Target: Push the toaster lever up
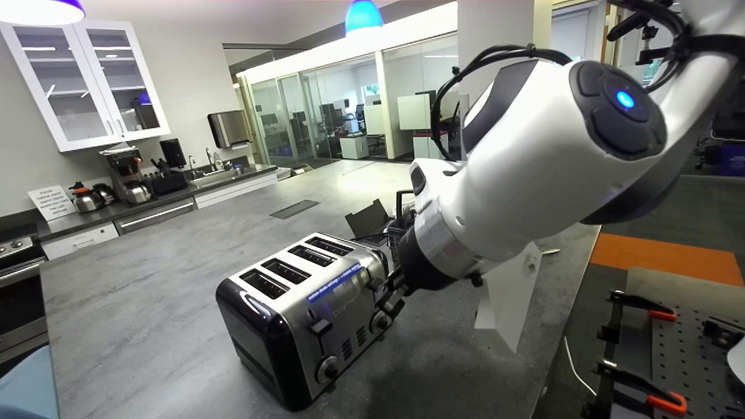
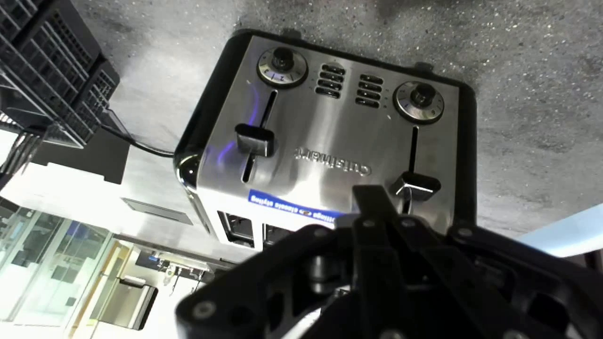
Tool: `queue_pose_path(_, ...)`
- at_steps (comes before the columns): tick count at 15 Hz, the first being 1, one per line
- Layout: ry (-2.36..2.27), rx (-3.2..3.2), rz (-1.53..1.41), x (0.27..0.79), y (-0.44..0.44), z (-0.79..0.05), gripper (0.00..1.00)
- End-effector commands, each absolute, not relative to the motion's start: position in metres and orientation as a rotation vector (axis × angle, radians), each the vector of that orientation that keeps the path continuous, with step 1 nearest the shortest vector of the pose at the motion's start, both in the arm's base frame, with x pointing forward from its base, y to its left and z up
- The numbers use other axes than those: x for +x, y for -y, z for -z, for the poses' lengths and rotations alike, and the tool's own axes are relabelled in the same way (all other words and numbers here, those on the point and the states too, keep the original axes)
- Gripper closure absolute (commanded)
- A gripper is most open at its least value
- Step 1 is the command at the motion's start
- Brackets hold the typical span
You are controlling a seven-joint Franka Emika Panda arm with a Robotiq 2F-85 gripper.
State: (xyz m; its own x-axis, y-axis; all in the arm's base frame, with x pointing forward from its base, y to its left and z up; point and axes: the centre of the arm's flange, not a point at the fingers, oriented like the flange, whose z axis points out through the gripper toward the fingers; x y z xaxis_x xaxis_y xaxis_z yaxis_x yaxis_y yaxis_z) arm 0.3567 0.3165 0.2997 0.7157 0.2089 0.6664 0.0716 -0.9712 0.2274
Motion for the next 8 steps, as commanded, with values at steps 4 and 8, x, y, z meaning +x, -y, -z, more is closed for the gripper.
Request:
queue_pose_path(4, -0.221, 2.688, -1.181, 0.336, -0.292, -0.331, 1.0)
queue_pose_path(8, -0.199, 2.679, -1.206, 0.334, -0.287, -0.335, 1.0)
